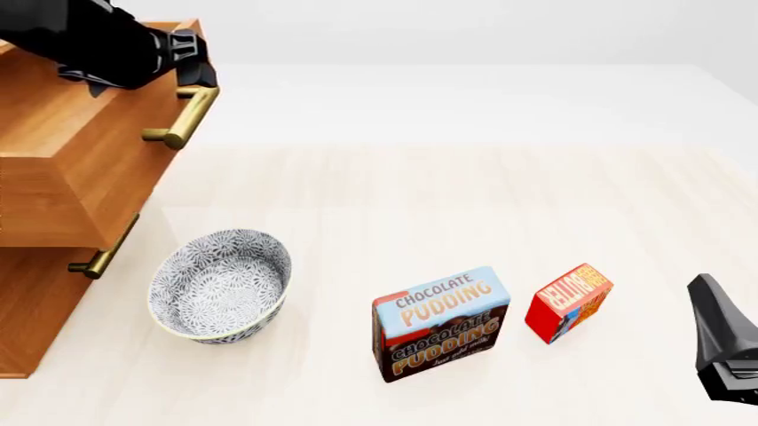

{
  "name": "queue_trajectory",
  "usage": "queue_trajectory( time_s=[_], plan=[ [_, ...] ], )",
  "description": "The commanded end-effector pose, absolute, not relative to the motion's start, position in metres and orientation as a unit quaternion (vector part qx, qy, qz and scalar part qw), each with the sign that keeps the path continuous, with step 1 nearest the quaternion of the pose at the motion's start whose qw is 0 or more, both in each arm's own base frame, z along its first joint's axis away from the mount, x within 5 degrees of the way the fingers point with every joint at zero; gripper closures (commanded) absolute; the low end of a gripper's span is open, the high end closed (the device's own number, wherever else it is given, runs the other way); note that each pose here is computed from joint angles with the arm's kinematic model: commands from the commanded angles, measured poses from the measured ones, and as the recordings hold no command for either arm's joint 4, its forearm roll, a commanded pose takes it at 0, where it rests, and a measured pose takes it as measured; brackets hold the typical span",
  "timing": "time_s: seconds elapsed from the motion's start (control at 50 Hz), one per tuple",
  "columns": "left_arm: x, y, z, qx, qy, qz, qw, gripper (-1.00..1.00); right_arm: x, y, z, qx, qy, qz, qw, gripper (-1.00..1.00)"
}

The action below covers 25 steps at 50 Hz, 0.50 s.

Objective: Put the butter at the back in the top drawer of the cabinet and close it.

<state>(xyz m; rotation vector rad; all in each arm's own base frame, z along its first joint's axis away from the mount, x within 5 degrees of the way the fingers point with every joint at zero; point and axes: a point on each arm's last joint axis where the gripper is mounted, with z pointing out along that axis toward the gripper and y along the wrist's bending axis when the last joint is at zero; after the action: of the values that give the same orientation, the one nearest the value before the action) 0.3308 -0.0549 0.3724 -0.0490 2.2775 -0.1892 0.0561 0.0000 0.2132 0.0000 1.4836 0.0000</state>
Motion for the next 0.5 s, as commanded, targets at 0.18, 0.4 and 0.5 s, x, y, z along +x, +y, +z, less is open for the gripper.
queue_trajectory(
  time_s=[0.18, 0.4, 0.5],
  plan=[
    [0.339, -0.066, 0.348, -0.01, 0.921, -0.079, 0.381, -1.0, 0.056, 0.0, 0.213, 0.0, 0.676, 0.0, 0.737, -1.0],
    [0.341, -0.074, 0.343, -0.002, 0.923, -0.082, 0.376, -1.0, 0.056, 0.0, 0.213, 0.0, 0.676, 0.0, 0.737, -1.0],
    [0.342, -0.078, 0.343, 0.003, 0.923, -0.085, 0.375, -1.0, 0.056, 0.0, 0.213, 0.0, 0.676, 0.0, 0.737, -1.0]
  ],
)
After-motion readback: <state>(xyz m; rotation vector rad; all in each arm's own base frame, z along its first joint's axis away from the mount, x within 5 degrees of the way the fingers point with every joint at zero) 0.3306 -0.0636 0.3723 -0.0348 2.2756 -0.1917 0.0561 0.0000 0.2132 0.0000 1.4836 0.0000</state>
